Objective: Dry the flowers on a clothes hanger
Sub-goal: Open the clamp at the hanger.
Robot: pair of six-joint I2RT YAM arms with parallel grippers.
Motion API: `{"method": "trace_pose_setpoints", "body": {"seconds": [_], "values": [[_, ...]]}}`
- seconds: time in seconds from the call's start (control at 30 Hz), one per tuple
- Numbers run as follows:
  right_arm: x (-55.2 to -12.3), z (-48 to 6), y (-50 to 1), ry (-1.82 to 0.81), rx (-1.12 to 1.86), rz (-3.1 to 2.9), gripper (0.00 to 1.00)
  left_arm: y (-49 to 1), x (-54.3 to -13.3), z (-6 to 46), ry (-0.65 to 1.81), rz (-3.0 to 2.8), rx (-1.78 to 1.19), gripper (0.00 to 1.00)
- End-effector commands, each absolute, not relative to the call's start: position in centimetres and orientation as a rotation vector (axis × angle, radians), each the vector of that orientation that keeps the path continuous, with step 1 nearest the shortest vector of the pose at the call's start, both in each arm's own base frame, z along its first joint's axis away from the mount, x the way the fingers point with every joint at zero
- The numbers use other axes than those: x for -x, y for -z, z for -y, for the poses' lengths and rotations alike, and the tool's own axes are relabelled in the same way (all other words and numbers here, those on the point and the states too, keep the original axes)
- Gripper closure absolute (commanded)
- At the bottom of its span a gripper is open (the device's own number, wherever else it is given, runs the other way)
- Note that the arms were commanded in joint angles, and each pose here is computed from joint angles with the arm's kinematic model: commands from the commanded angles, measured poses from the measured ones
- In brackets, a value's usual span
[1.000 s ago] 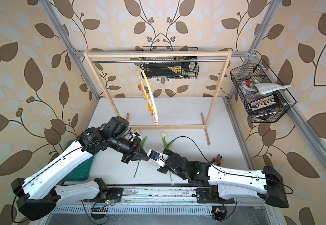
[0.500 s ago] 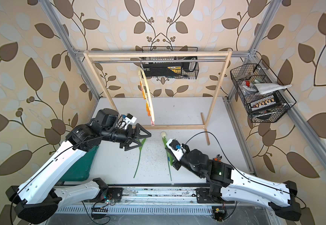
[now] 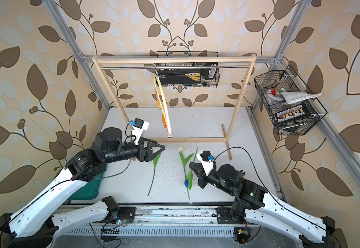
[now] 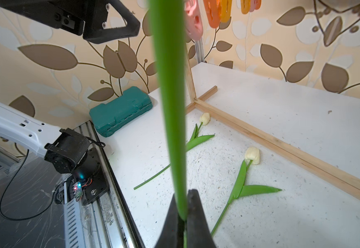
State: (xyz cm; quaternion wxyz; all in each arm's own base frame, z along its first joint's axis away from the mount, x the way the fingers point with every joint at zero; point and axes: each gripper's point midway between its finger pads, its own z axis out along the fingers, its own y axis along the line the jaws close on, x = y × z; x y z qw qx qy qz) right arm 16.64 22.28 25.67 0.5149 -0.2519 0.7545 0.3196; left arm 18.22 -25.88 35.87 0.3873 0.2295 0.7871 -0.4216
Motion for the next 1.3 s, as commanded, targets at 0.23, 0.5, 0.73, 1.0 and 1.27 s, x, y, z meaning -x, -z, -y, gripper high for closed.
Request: {"method": "trace_pose_setpoints", "body": {"seconds": [0.23, 0.5, 0.73, 1.0, 1.27], "values": [[-17.9, -22.5, -25.8, -0.881, 0.571, -1.829, 1.0, -38.6, -20.3, 27.6, 0.86, -1.551, -0.812, 0.42], [-19.0, -21.6, -25.5, -0.91, 0.539, -1.852, 1.0, -39.3, -21.5, 28.5, 0.789, -1.499, -0.851, 0.41], [-19.4, -21.7, -25.6, -0.944, 0.536, -1.861, 1.0, -39.0, -22.5, 29.4, 0.76, -1.505, -0.874, 0.41], [-18.7, -22.0, -26.3, -1.017, 0.546, -1.846, 1.0, -39.8, -23.1, 30.4, 0.757, -1.497, -0.9, 0.4], [-18.4, -21.7, -27.3, -1.024, 0.542, -1.834, 1.0, -40.2, -23.4, 30.9, 0.746, -1.501, -0.929, 0.39]]}}
